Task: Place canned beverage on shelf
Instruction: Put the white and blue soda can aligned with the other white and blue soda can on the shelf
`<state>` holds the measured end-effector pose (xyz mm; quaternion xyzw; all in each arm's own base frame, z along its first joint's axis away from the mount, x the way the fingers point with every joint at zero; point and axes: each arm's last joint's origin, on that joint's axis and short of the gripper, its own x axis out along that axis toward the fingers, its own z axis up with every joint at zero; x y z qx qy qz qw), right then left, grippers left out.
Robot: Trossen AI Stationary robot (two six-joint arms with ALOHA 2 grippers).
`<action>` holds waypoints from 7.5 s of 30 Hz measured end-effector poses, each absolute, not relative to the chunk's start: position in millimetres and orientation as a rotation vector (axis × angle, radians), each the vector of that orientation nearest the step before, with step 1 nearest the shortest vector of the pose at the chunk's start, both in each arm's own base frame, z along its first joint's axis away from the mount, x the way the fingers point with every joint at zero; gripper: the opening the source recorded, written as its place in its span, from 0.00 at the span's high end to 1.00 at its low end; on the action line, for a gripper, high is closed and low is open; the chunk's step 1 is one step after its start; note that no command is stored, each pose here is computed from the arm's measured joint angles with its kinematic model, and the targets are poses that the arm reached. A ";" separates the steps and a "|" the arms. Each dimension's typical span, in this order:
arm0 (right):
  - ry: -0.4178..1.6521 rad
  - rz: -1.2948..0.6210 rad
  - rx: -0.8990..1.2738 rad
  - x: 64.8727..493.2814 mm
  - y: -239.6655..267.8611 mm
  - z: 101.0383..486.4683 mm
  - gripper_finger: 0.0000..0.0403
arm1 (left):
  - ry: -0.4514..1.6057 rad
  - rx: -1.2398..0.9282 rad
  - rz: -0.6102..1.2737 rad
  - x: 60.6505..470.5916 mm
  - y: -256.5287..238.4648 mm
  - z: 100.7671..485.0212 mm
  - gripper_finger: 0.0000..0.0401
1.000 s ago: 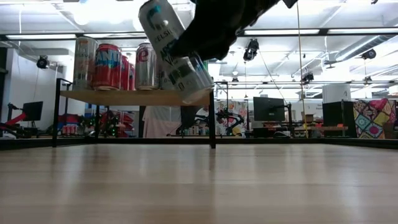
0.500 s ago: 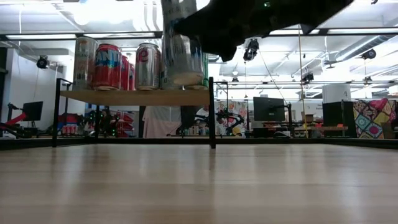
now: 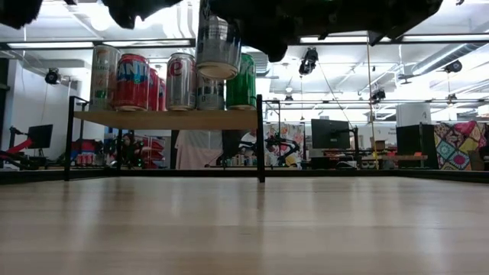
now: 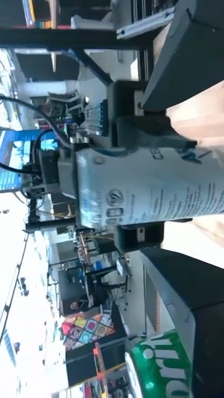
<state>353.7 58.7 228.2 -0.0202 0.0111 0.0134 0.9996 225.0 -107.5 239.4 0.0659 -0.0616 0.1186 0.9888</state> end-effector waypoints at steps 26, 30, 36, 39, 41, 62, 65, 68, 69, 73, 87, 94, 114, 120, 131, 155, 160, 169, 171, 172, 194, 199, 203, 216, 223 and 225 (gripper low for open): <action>0.046 0.030 -0.034 354.1 59.6 225.9 0.43 | -0.147 0.109 0.258 276.7 -102.4 226.4 0.18; 0.046 0.030 -0.034 354.1 59.6 225.9 0.43 | -0.134 0.115 0.259 279.0 -102.5 224.1 0.23; 0.047 0.030 -0.036 354.1 59.6 225.8 0.39 | -0.131 0.115 0.267 279.4 -102.3 223.1 0.34; 0.047 0.030 -0.035 354.1 59.6 225.8 0.34 | -0.131 0.114 0.268 279.4 -102.3 223.2 0.41; 0.047 0.030 -0.034 354.1 59.6 225.7 0.31 | -0.131 0.114 0.270 279.3 -102.3 223.1 0.42; 0.053 0.047 -0.014 315.4 61.9 280.9 0.20 | -0.087 0.248 0.296 256.6 -129.5 220.3 0.40; 0.037 0.067 -0.019 313.4 67.2 283.3 0.20 | -0.086 0.241 0.311 255.8 -128.3 219.3 0.40; 0.035 0.068 -0.028 314.3 69.9 281.5 0.21 | -0.092 0.238 0.313 255.6 -127.9 219.8 0.40; 0.035 0.063 -0.046 314.9 70.5 280.6 0.21 | -0.093 0.236 0.314 255.4 -127.8 219.9 0.40; 0.049 0.030 -0.122 319.5 73.3 283.7 0.23 | -0.097 0.232 0.314 255.3 -127.7 220.3 0.40; 0.265 0.011 -0.181 356.6 84.0 326.0 0.14 | -0.122 0.259 0.301 233.9 -123.2 229.4 0.40; 0.264 -0.002 -0.147 380.8 89.6 321.4 0.10 | -0.134 0.231 0.299 223.0 -116.2 230.1 0.40; 0.229 0.003 -0.123 415.2 87.4 319.0 0.11 | -0.122 0.256 0.290 222.2 -116.7 226.6 0.40; 0.226 -0.006 -0.112 416.4 83.4 318.8 0.29 | -0.124 0.251 0.294 222.2 -116.4 226.8 0.35; 0.241 -0.025 -0.102 415.2 79.5 318.9 0.41 | -0.120 0.224 0.336 221.5 -115.2 227.6 0.21; 0.240 -0.173 -0.035 395.6 18.8 350.4 0.41 | -0.123 0.292 0.415 197.5 -97.2 262.3 0.18; 0.230 -0.211 -0.002 394.8 7.1 352.6 0.41 | -0.151 0.320 0.456 180.5 -82.1 283.0 0.18; 0.193 -0.228 0.055 396.1 -0.2 355.0 0.41 | -0.177 0.329 0.515 145.3 -47.8 308.1 0.18; 0.168 -0.231 0.064 398.9 -1.4 354.8 0.41 | -0.167 0.350 0.492 141.0 -43.0 310.4 0.18; 0.158 -0.233 0.070 400.1 -2.2 354.6 0.41 | -0.163 0.355 0.477 139.2 -40.7 312.6 0.18; 0.278 -0.407 0.189 440.9 -17.1 353.6 0.41 | -0.110 0.409 0.617 108.5 -11.5 326.9 0.18; 0.301 -0.447 0.209 440.9 -21.1 355.2 0.41 | -0.114 0.432 0.628 103.5 -9.7 328.7 0.18; 0.311 -0.519 0.209 439.0 -24.3 354.6 0.41 | -0.107 0.442 0.637 100.6 -8.6 328.5 0.18; 0.317 -0.567 0.217 438.0 -31.9 350.5 0.41 | -0.090 0.484 0.644 100.7 -8.5 328.3 0.18; 0.315 -0.588 0.213 437.7 -34.8 350.1 0.41 | -0.078 0.493 0.641 103.8 -9.5 327.1 0.18; 0.315 -0.601 0.203 437.5 -35.1 350.0 0.41 | -0.068 0.501 0.637 106.4 -10.3 325.7 0.18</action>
